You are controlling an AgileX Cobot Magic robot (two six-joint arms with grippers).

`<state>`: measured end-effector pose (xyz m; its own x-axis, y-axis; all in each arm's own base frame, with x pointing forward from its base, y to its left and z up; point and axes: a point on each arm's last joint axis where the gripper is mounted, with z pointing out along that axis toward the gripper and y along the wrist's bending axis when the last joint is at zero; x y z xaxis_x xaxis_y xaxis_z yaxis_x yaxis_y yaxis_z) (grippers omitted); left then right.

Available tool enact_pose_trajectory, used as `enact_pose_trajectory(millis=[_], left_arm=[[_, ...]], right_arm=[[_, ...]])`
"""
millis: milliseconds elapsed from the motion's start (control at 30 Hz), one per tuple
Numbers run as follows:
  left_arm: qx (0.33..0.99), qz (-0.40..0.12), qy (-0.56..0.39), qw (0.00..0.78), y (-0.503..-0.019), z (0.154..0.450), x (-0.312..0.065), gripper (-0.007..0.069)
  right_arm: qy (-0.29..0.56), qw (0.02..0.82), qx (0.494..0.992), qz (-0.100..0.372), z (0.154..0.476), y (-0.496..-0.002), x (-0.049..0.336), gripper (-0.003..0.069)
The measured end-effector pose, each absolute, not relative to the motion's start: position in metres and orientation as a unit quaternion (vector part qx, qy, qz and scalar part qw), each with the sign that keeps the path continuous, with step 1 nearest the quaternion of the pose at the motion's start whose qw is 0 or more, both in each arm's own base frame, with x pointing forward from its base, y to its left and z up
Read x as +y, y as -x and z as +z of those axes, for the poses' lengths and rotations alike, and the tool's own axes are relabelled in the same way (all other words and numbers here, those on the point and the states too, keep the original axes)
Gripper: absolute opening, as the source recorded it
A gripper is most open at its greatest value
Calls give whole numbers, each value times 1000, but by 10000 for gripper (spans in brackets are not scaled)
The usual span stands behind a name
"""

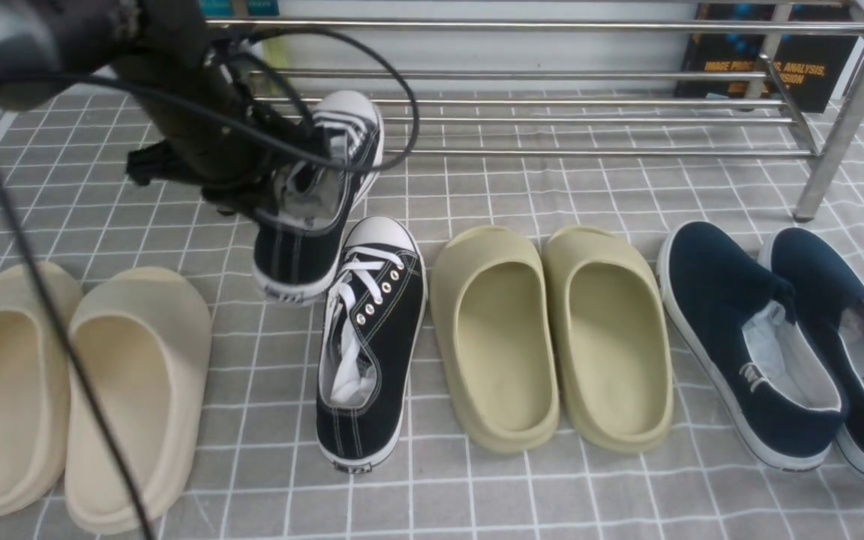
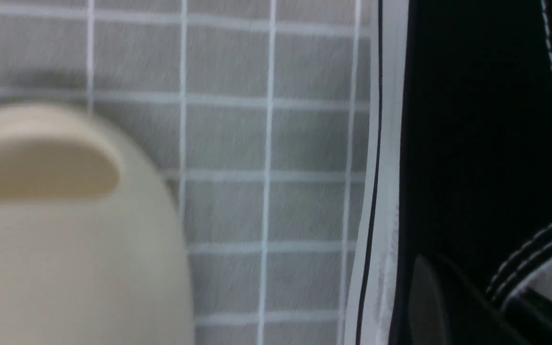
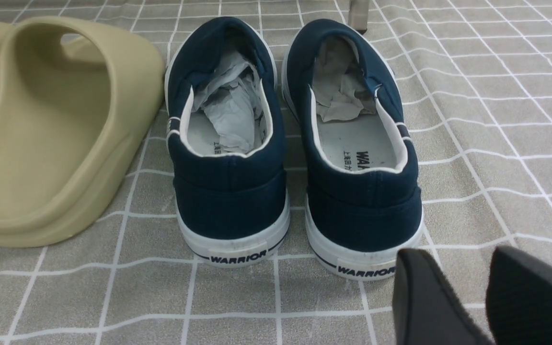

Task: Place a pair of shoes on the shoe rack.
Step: Use the left arm to put a shoe into the shoe rack

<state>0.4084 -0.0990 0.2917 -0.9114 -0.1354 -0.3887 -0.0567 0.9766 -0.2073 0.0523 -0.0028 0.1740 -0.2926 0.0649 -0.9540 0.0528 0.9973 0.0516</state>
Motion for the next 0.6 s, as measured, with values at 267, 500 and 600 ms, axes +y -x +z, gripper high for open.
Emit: enact_pose_trajectory(millis=[267, 500, 600], left_arm=[[956, -130, 101, 244, -467, 290, -79, -13], [951, -125, 107, 263, -503, 268, -79, -13], [951, -124, 115, 257, -507, 269, -80, -13]], right_arm=[[-37, 594, 804, 5, 174, -52, -3, 239], [-37, 594, 804, 5, 174, -52, -3, 239], [-37, 594, 804, 5, 174, -52, -3, 239]])
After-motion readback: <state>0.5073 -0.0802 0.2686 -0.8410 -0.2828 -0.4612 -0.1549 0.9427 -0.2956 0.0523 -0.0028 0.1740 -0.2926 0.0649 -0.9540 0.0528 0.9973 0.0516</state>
